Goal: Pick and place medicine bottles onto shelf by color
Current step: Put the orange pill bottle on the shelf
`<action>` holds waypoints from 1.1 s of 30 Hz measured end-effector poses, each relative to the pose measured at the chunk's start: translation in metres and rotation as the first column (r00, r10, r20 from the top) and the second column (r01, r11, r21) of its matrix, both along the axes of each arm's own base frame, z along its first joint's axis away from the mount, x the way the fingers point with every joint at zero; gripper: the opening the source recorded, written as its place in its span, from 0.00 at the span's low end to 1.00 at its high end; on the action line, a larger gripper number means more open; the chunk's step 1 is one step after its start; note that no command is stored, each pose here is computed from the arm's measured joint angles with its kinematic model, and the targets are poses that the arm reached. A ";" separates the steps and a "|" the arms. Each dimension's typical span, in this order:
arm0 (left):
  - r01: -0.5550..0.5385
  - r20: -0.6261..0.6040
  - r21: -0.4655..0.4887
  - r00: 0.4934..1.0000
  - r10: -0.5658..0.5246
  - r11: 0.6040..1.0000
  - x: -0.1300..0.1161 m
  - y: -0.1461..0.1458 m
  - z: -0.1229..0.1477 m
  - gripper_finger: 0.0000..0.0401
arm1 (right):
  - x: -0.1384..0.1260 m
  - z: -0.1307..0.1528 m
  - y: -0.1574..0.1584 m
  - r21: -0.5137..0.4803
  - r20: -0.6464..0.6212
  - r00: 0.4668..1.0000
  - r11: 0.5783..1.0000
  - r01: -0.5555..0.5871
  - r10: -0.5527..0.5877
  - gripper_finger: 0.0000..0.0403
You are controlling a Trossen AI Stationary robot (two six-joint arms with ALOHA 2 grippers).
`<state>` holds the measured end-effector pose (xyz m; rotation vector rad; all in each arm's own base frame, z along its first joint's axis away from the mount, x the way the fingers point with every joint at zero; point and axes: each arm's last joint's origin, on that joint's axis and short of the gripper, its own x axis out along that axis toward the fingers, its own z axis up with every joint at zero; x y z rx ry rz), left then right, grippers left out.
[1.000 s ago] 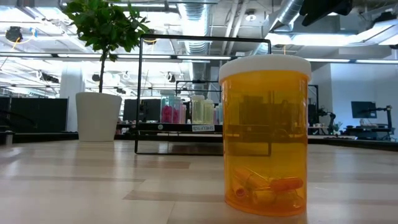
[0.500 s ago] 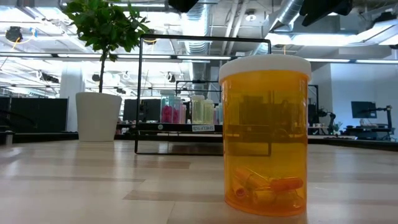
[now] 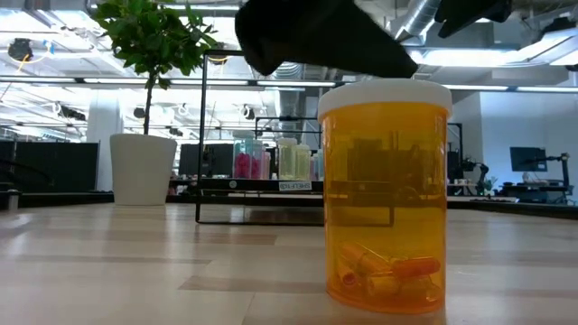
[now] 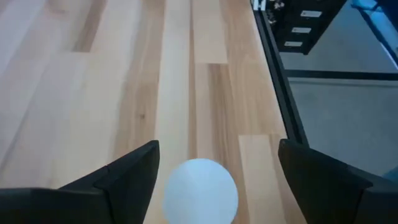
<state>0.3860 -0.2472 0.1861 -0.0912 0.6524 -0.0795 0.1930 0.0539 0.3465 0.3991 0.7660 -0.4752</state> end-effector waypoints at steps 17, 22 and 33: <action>-0.035 -0.126 0.016 0.991 0.036 0.999 0.003 0.004 -0.035 0.78 | 0.001 0.001 0.000 0.004 0.011 1.000 1.000 0.000 0.000 0.45; -0.041 -0.124 0.042 0.991 0.046 0.998 0.003 0.006 -0.034 0.73 | 0.002 0.001 0.000 0.007 0.019 1.000 1.000 0.000 0.000 0.45; -0.047 -0.132 0.023 0.990 0.050 0.999 0.004 0.008 -0.034 0.41 | 0.002 0.001 0.000 0.006 0.018 1.000 1.000 0.000 0.000 0.45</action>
